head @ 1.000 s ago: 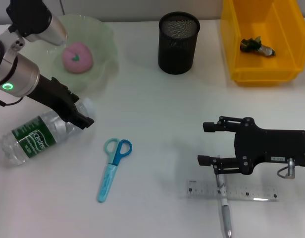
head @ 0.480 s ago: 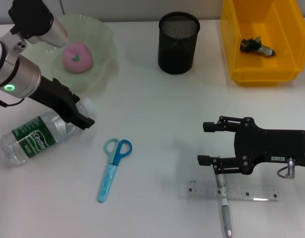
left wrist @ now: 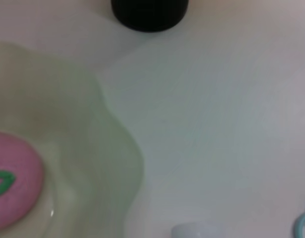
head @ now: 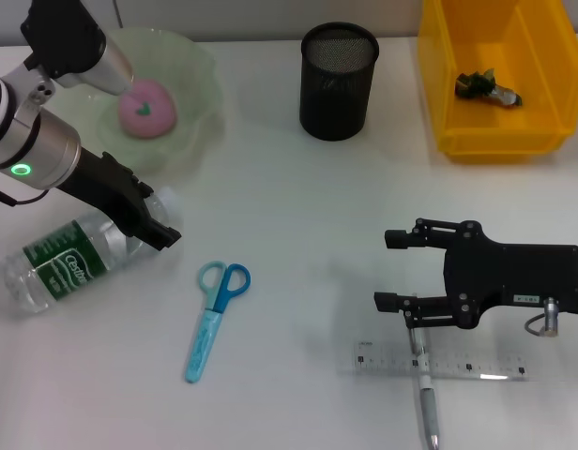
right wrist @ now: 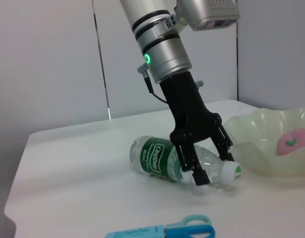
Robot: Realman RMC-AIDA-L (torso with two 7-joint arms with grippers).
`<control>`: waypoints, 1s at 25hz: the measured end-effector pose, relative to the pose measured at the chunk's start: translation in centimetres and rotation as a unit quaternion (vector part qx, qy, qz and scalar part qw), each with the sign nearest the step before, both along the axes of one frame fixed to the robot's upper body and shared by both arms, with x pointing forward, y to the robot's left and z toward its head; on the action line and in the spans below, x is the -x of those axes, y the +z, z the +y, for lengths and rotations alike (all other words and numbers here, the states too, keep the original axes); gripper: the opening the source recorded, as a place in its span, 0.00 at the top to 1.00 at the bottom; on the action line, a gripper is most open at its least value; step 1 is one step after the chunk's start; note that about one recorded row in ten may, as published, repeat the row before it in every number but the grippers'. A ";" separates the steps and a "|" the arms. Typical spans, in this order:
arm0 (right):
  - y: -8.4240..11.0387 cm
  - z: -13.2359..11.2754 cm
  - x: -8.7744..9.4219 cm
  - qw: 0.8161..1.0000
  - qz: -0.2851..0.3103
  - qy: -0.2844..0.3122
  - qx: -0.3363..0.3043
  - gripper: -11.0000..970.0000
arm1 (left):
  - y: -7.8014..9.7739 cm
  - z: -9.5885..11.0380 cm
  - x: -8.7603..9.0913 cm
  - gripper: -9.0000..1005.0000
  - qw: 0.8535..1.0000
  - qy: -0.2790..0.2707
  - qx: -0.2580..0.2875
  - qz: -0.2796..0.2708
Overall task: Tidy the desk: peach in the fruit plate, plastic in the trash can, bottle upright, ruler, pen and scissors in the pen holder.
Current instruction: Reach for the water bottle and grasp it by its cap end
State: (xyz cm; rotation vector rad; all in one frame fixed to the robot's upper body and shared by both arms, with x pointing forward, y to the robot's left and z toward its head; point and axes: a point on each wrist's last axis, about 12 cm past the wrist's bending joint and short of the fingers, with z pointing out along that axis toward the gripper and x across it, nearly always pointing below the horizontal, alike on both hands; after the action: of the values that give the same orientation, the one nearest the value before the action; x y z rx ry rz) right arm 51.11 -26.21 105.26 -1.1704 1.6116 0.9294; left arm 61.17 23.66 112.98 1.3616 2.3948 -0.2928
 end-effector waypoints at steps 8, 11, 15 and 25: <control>0.0 0.0 -0.1 1.000 0.000 -0.002 0.002 0.18 | 0.2 -0.3 0.1 0.19 1.000 -0.006 0.005 0.005; 0.0 0.0 -0.1 1.000 0.000 -0.001 0.002 0.18 | 0.1 -0.4 0.2 0.19 1.000 -0.009 0.004 0.007; 0.0 0.0 -0.1 1.000 -0.001 -0.001 0.002 0.18 | 0.0 -0.6 0.2 0.19 1.000 -0.014 0.004 0.006; 0.1 0.1 -0.2 1.000 -0.002 0.001 0.002 0.18 | -0.5 -0.8 0.4 0.22 1.000 -0.020 0.005 0.013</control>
State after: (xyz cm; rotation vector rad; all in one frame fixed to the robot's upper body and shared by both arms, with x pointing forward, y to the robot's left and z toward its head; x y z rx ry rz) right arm 51.34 -26.09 105.35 -1.1762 1.6100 0.9239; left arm 60.76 22.83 112.49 1.4114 2.3851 -0.3341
